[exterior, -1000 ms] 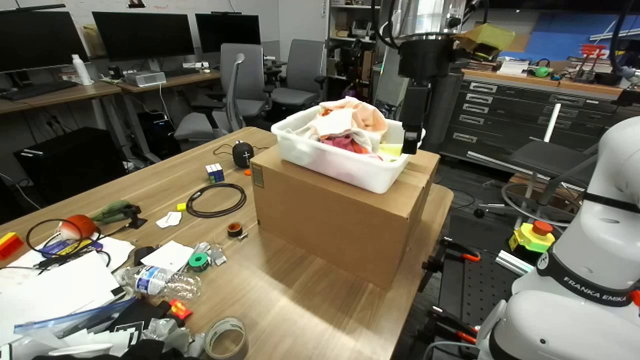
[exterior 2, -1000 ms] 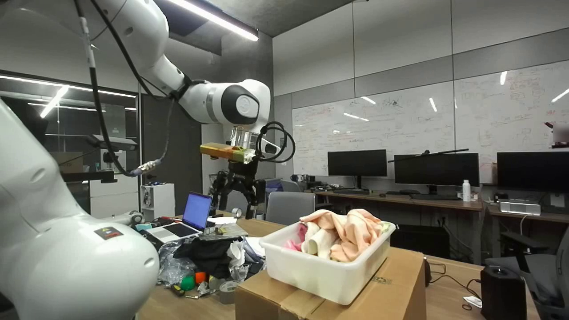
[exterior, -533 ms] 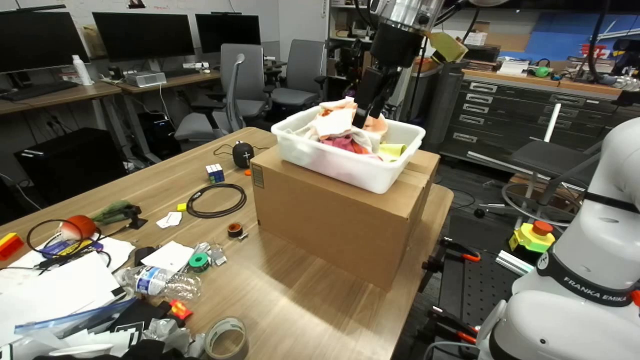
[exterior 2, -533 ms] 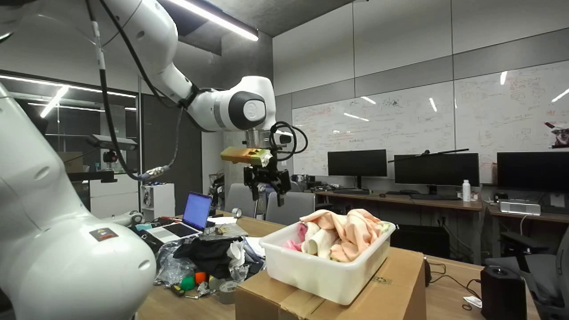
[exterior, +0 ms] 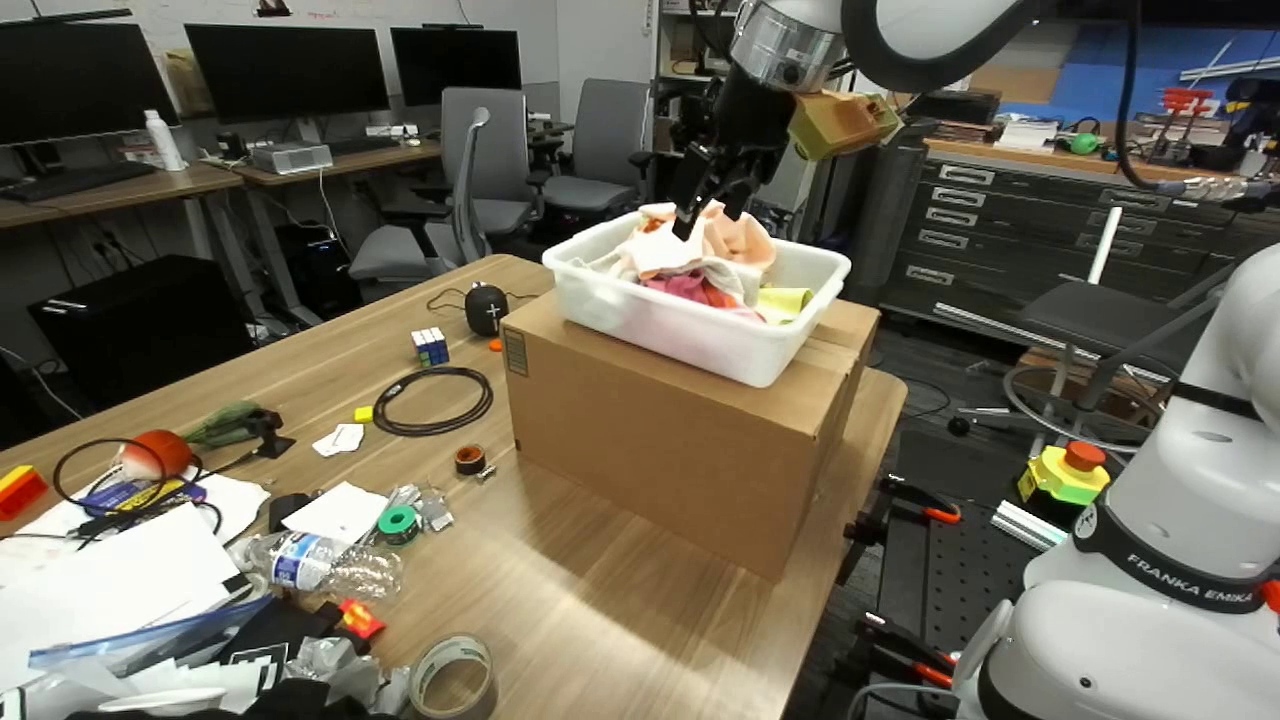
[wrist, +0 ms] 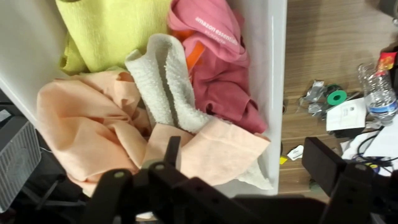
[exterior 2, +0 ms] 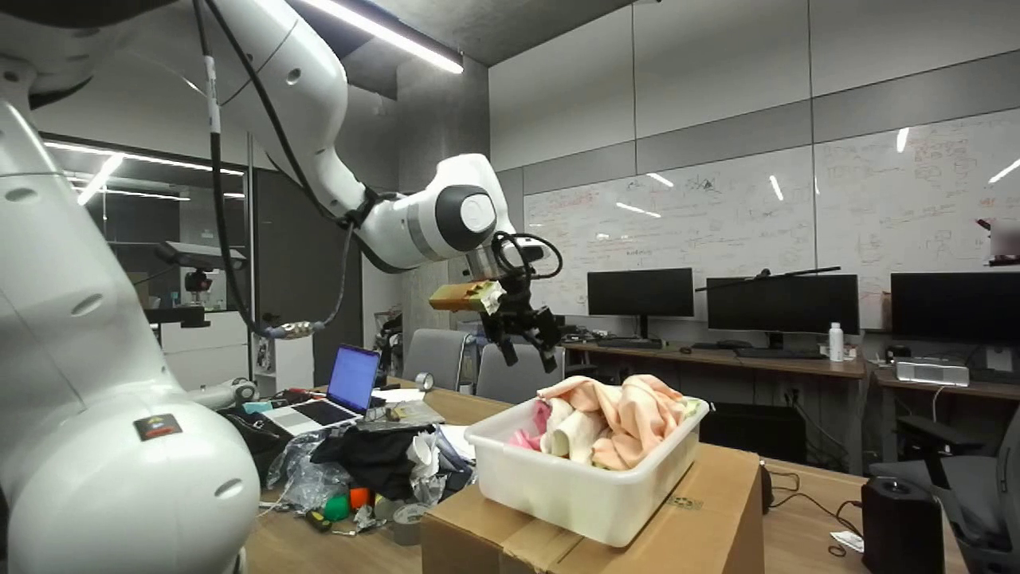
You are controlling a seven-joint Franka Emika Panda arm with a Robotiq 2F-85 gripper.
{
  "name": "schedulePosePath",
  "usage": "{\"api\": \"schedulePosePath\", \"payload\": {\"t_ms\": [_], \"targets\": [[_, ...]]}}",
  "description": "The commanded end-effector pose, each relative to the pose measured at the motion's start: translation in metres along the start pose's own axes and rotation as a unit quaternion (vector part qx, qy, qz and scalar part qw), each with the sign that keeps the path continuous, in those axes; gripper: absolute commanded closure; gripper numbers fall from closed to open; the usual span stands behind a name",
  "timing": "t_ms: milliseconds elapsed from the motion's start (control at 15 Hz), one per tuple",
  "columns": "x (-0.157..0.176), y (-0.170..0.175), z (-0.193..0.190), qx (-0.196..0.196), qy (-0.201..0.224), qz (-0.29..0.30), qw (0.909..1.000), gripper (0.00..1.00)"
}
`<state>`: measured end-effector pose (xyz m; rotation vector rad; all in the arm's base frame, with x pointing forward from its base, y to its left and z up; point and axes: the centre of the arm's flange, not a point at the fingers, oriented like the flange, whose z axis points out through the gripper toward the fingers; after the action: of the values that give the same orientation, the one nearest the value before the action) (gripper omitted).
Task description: Pick the cloths in the plastic box and put them on the table
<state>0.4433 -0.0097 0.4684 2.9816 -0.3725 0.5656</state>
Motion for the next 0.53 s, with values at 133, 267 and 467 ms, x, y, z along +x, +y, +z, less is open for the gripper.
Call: {"api": "schedulePosePath", "payload": {"t_ms": [133,267,467], "targets": [[0.024,0.007,0.012,-0.059,0.034,0.063,0.9957,0.00],[0.029,0.010,0.016,-0.073,0.039,0.079,0.9935,0.00],[0.034,0.015,0.023,-0.077,0.034,0.098,0.9916,0.00]]}}
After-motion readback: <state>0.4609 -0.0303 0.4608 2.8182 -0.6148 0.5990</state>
